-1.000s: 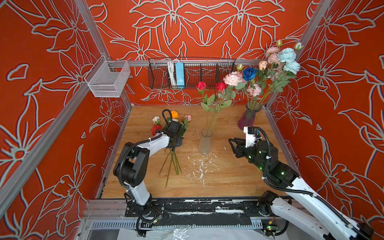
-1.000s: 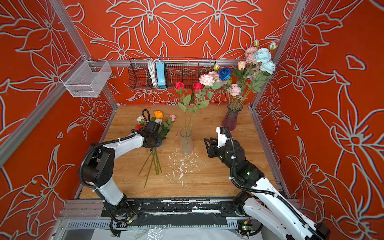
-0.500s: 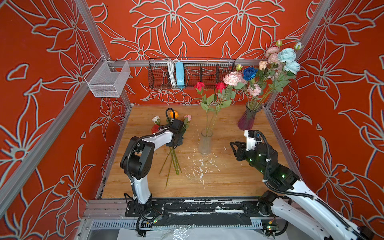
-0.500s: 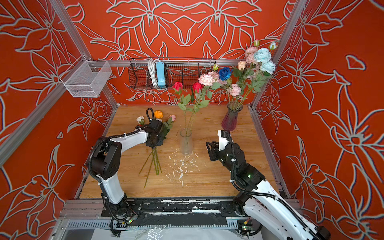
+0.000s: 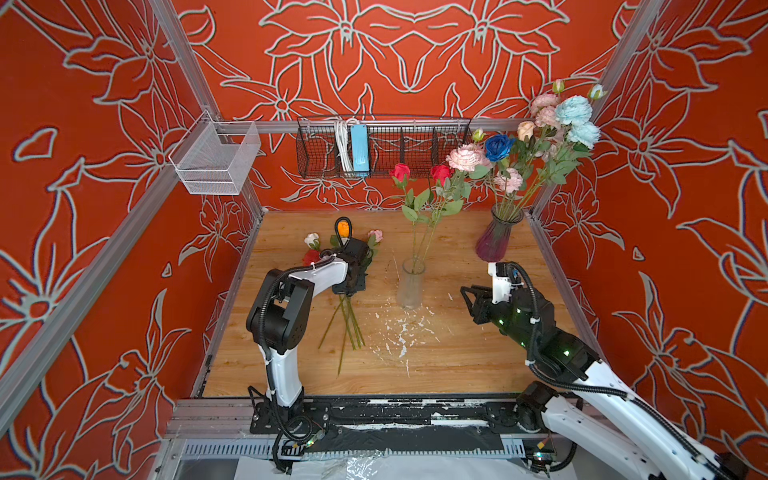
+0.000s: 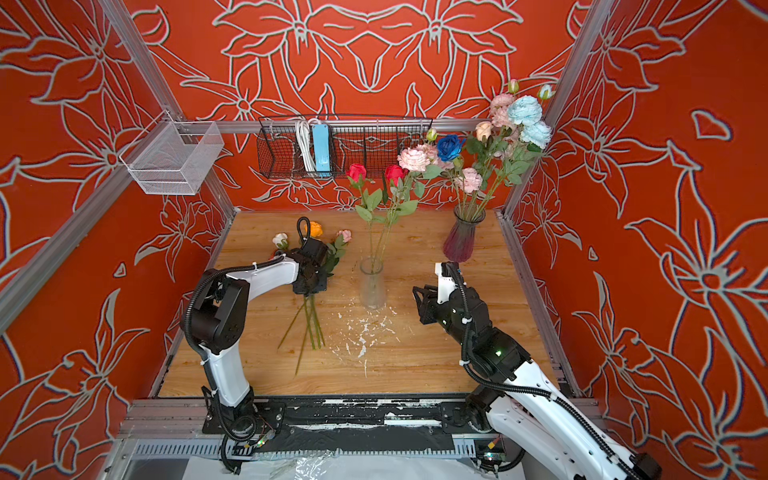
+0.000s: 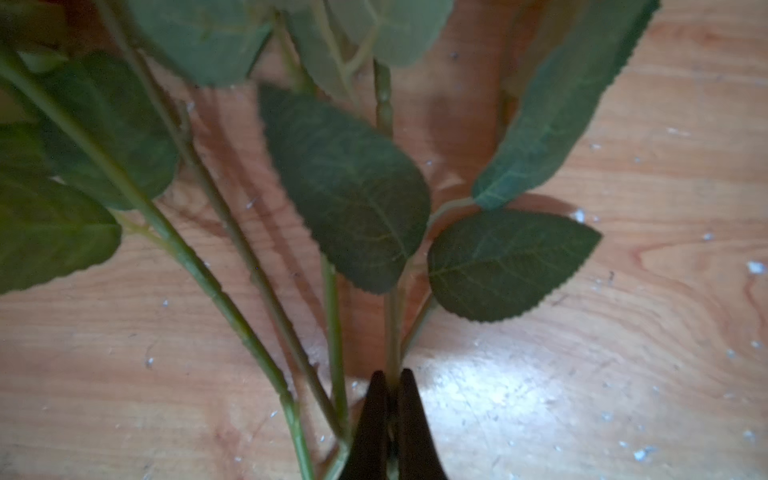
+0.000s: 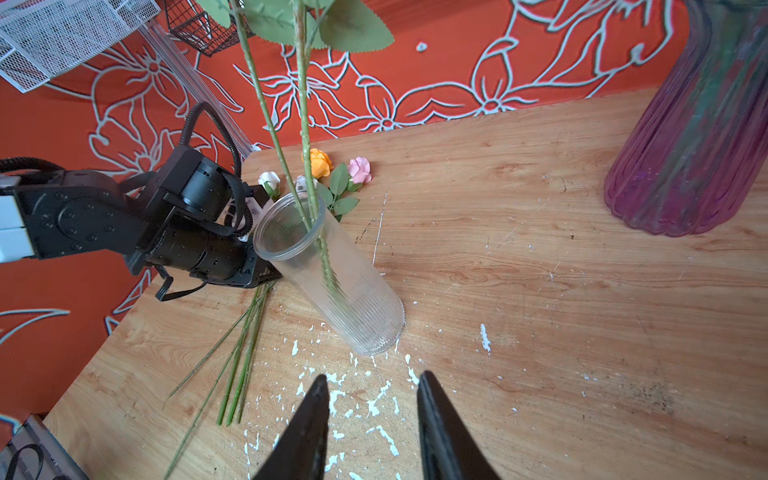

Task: Arrange the flowers into the vase
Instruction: 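Close the left gripper on a white rose stem in the loose bunch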

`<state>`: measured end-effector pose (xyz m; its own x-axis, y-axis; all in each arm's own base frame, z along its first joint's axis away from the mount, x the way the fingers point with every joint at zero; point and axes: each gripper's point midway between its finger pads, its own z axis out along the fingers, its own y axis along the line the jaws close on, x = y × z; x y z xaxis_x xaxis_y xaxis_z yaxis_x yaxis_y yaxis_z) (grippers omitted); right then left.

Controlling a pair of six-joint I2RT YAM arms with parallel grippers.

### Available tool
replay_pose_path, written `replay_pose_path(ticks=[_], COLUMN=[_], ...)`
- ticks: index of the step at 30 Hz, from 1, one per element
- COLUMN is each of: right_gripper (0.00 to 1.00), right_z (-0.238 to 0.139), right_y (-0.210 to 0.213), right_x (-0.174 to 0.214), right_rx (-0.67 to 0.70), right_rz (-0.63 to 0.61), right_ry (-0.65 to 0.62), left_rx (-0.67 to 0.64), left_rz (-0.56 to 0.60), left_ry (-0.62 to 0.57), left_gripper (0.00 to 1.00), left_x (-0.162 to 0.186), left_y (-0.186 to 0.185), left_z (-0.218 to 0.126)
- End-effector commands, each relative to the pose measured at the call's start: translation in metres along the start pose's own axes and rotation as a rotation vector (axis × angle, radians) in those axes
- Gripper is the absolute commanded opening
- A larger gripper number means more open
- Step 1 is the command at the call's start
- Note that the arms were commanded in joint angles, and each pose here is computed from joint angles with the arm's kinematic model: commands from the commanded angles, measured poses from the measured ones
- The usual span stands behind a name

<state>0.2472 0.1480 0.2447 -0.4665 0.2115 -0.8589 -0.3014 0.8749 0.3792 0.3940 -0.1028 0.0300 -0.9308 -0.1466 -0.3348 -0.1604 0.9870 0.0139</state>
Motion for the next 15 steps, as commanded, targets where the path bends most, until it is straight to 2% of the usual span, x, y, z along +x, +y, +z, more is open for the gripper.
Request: replay_pose_path(ticks=[1,7,12,15], right_gripper=[0.37,0.37,0.37,0.37], right_z=[-0.008,-0.014,-0.019,-0.022], right_y=[-0.002,-0.004,-0.003,-0.005], right_x=[-0.008,-0.009,-0.013,-0.014], right_rx=[0.012,0.013,0.016,0.019], right_rz=[0.010,0.018,0.004,0.002], right_ry=[-0.036,-0.053,-0.053,-0.066], left_rx=[0.055,0.182,0.304,0.414], left_rz=[-0.017,-0.037,-0.058,-0.056], left_ry=[-0.031,-0.115,-0.154,-0.223], left_gripper=[0.00,0.00,0.00,0.00], left_x=[-0.012,-0.024,-0.011,-0.001], left_y=[-0.005,-0.020,-0.022,-0.022], left_z=[-0.029,-0.089,-0.134,-0.171])
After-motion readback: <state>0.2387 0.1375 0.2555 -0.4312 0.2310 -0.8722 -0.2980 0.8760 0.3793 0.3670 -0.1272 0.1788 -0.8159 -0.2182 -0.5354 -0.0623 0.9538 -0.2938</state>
